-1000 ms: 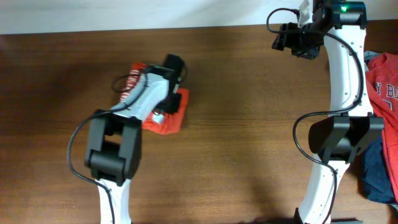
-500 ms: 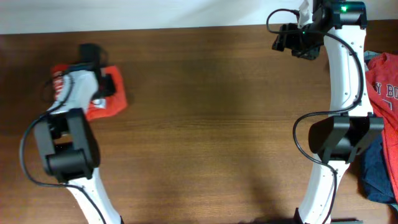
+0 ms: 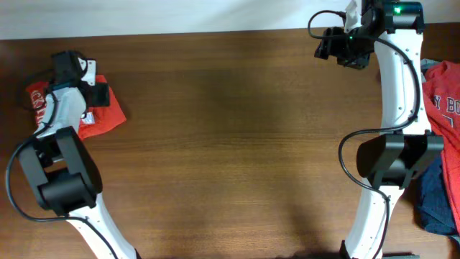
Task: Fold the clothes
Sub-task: 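Carry the folded shirt to the table's left edge and set it down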
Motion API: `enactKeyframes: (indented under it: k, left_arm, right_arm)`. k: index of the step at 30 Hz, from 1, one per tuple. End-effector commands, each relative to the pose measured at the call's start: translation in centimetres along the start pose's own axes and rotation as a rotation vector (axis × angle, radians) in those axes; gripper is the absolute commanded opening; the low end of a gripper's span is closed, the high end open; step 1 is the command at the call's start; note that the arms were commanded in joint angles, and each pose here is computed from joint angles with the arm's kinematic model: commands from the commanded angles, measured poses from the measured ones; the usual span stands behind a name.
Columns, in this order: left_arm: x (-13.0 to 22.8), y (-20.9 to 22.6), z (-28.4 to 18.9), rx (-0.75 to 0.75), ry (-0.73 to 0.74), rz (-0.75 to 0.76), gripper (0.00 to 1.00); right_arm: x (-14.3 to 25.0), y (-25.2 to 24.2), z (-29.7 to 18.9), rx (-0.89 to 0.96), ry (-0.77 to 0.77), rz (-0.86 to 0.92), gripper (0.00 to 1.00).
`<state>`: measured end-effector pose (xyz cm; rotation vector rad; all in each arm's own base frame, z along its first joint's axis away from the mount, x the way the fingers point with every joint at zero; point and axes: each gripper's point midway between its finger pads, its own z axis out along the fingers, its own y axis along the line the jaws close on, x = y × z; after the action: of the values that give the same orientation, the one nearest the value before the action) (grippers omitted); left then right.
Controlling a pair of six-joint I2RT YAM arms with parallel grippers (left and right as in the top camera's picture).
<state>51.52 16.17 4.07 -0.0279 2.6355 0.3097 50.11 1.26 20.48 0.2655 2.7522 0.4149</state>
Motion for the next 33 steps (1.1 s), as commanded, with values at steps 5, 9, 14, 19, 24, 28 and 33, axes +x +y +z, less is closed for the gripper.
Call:
enactKeyframes:
  k: [5, 9, 14, 19, 24, 28, 33]
  left_arm:
    - [3.3, -4.5, -0.1, 0.125, 0.157, -0.231, 0.77]
    - [3.9, -6.7, -0.4, 0.241, 0.184, -0.263, 0.77]
    - [6.5, -7.4, 0.2, 0.245, 0.252, -0.279, 0.76]
    - [10.4, -8.4, 0.4, 0.255, 0.358, -0.277, 0.77]
    - [12.6, -8.8, -0.4, 0.262, 0.453, -0.276, 0.77]
    - [13.1, -8.9, -0.7, 0.264, 0.476, -0.275, 0.77]
    - [12.0, -8.6, -0.6, 0.258, 0.444, -0.276, 0.77]
  right_arm:
    - [0.0, 0.2, -0.6, -0.009, -0.006, -0.014, 0.71]
    - [0.1, 0.2, -0.6, -0.009, -0.004, -0.013, 0.71]
    - [0.5, 0.0, -0.6, -0.002, 0.011, -0.041, 0.71]
    - [0.5, 0.0, -0.6, 0.002, 0.012, -0.041, 0.71]
    - [0.5, -0.1, -0.6, 0.003, 0.012, -0.042, 0.71]
    - [0.5, 0.0, -0.6, 0.002, 0.011, -0.06, 0.72]
    - [0.5, -0.1, -0.6, 0.005, 0.011, -0.06, 0.72]
